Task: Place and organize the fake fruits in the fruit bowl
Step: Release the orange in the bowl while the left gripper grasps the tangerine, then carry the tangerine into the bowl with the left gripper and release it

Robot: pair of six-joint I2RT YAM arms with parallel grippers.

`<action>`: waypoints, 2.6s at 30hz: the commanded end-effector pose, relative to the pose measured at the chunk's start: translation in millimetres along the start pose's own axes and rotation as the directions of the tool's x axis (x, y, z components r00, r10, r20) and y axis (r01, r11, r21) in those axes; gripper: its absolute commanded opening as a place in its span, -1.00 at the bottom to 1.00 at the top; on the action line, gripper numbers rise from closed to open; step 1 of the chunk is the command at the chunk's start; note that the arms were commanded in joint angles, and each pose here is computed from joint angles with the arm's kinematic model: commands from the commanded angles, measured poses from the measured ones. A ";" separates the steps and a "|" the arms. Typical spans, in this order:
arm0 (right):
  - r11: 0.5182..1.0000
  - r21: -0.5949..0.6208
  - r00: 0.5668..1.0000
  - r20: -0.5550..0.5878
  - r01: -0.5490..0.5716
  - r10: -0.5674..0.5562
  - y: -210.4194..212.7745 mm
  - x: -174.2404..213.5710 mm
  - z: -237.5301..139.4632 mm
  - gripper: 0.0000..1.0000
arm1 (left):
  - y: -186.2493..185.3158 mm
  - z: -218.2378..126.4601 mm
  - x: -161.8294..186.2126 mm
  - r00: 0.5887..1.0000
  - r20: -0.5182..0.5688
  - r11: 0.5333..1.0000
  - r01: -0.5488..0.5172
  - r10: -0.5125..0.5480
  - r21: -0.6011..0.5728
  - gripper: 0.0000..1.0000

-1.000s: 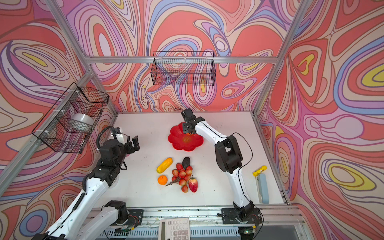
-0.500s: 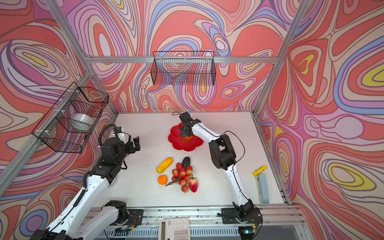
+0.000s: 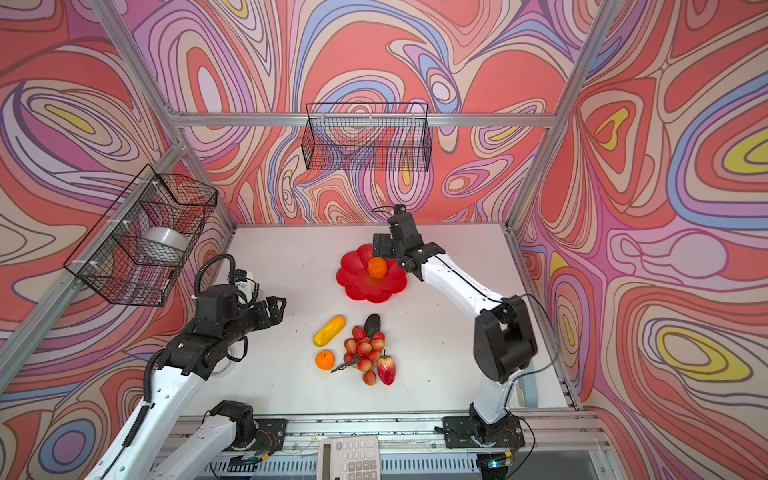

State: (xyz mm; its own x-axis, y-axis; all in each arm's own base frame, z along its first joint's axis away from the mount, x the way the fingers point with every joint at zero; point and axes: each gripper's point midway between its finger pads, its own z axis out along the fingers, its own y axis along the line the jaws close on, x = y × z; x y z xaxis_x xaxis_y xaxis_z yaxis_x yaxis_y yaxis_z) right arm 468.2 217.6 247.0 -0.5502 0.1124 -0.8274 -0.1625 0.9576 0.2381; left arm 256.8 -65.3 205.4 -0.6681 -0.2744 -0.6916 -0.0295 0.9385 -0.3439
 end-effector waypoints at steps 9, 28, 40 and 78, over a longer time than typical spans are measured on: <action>0.987 0.059 0.988 0.059 -0.148 0.144 -43.5 43.7 -50.9 0.97 | -36.5 21.2 131.1 0.925 -0.380 1.000 0.003 0.001 0.008 0.64; 0.984 0.082 0.988 0.012 -0.155 0.155 -50.9 60.5 -47.3 0.97 | -57.0 82.5 181.1 0.847 -0.529 0.996 -0.082 0.045 -0.046 0.42; 0.983 0.106 0.989 0.003 -0.151 0.151 -54.1 63.5 -38.1 0.97 | -58.8 36.5 127.7 0.906 -0.404 0.990 -0.144 0.126 -0.014 -0.27; 0.959 0.145 0.970 0.028 -0.244 0.243 -86.0 88.4 -143.8 0.95 | -149.2 285.1 45.1 0.776 -0.559 0.936 -0.351 0.291 0.001 -0.16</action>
State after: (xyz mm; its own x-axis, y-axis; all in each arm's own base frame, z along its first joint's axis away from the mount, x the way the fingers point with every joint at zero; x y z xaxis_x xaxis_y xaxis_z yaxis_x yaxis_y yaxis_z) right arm 320.0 113.5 230.9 -0.5389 0.3420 -0.7698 0.0646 0.9280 0.3670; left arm 451.5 -285.6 53.4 -0.9202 0.1864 -0.3441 0.2310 0.9685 -0.0933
